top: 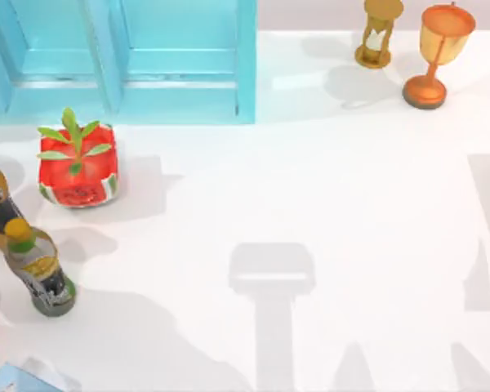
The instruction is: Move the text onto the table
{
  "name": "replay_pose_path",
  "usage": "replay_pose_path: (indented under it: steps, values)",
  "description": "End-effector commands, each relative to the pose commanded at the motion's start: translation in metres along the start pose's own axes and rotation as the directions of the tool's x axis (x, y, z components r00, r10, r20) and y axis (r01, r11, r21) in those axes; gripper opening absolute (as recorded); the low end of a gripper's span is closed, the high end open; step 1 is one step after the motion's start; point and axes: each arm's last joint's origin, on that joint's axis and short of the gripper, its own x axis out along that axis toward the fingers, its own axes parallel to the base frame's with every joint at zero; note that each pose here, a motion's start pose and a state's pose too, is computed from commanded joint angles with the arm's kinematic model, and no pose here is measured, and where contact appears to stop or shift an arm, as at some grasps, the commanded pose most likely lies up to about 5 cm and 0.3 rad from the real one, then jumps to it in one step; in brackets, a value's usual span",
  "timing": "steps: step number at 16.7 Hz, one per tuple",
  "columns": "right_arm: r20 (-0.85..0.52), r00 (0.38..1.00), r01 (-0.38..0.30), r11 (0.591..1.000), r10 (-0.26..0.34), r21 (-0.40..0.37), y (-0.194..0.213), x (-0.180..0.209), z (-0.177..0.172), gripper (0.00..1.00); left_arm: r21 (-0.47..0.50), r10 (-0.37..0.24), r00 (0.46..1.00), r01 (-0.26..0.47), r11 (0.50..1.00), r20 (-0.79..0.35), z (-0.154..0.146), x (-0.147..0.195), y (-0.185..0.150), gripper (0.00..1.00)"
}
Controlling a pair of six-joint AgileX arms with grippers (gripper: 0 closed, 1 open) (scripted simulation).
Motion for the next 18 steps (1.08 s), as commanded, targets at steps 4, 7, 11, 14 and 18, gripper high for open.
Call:
replay_pose_path:
  steps: [4,7,11,14,18]
  values:
    - [0.000,1.000,0.000,1.000,0.000,0.000,0.000,0.000,0.000,1.00,0.000,0.000,1.000,0.000,1.000,0.000,0.000,0.000,0.000,0.00]
    - [0.000,1.000,0.000,1.000,0.000,0.000,0.000,0.000,0.000,1.00,0.000,0.000,1.000,0.000,1.000,0.000,0.000,0.000,0.000,0.00]
    - [0.000,1.000,0.000,1.000,0.000,0.000,0.000,0.000,0.000,1.00,0.000,0.000,1.000,0.000,1.000,0.000,0.000,0.000,0.000,0.00]
    - [0.000,1.000,0.000,1.000,0.000,0.000,0.000,0.000,0.000,1.00,0.000,0.000,1.000,0.000,1.000,0.000,0.004,-0.004,0.001,0.00]
    - [0.000,1.000,0.000,1.000,0.000,0.000,0.000,0.000,0.000,1.00,-0.011,-0.004,1.000,0.004,1.000,-0.010,0.036,-0.041,0.013,0.00]
